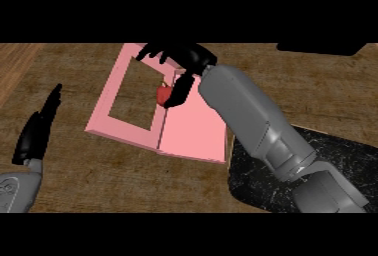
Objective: Pick the bell pepper from the tray and place it in the cardboard box
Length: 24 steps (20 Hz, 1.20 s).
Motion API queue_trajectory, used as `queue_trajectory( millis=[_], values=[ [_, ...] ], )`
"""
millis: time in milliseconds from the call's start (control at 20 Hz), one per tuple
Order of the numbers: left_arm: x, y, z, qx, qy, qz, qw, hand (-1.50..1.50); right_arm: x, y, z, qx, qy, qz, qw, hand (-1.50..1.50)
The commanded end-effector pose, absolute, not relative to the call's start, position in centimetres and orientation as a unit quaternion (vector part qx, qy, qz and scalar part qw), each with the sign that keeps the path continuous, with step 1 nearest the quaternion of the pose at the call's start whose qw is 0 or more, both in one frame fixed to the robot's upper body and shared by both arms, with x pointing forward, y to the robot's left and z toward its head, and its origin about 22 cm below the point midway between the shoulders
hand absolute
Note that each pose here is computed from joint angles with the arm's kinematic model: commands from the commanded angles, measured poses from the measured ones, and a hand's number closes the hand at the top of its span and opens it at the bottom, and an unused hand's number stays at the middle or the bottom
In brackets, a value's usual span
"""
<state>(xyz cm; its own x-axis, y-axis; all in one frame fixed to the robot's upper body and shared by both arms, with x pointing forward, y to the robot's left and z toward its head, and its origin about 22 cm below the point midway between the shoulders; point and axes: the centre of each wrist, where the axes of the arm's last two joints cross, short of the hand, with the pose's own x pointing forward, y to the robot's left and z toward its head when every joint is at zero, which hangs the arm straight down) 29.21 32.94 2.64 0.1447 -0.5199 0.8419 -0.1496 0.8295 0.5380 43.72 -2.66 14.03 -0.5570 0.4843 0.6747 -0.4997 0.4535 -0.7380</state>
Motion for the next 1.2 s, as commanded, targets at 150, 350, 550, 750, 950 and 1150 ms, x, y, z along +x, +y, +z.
queue_trajectory(
  millis=[150,350,550,750,950,1150],
  values=[
    [29.9,32.9,2.7,0.264,-0.634,-0.125,0.716,0.00,43.5,-2.1,14.9,0.051,-0.762,0.456,0.456,-1.50],
    [28.7,33.6,1.2,0.263,-0.635,-0.119,0.717,0.00,44.0,-2.5,15.6,0.075,-0.792,0.380,0.472,-1.50],
    [28.4,34.6,2.1,0.276,-0.633,-0.110,0.715,0.00,44.7,-3.4,15.7,0.112,-0.795,0.318,0.504,-1.50],
    [28.1,35.3,2.0,0.289,-0.627,-0.113,0.715,0.00,46.2,-7.3,16.6,0.144,-0.799,0.299,0.501,-1.50],
    [27.8,35.3,2.5,0.276,-0.638,-0.113,0.709,0.00,47.7,-13.6,17.0,0.121,-0.800,0.270,0.522,-1.50],
    [29.0,34.5,3.4,0.280,-0.633,-0.115,0.713,0.00,48.1,-18.1,17.0,0.101,-0.800,0.261,0.531,-1.50]
  ],
)
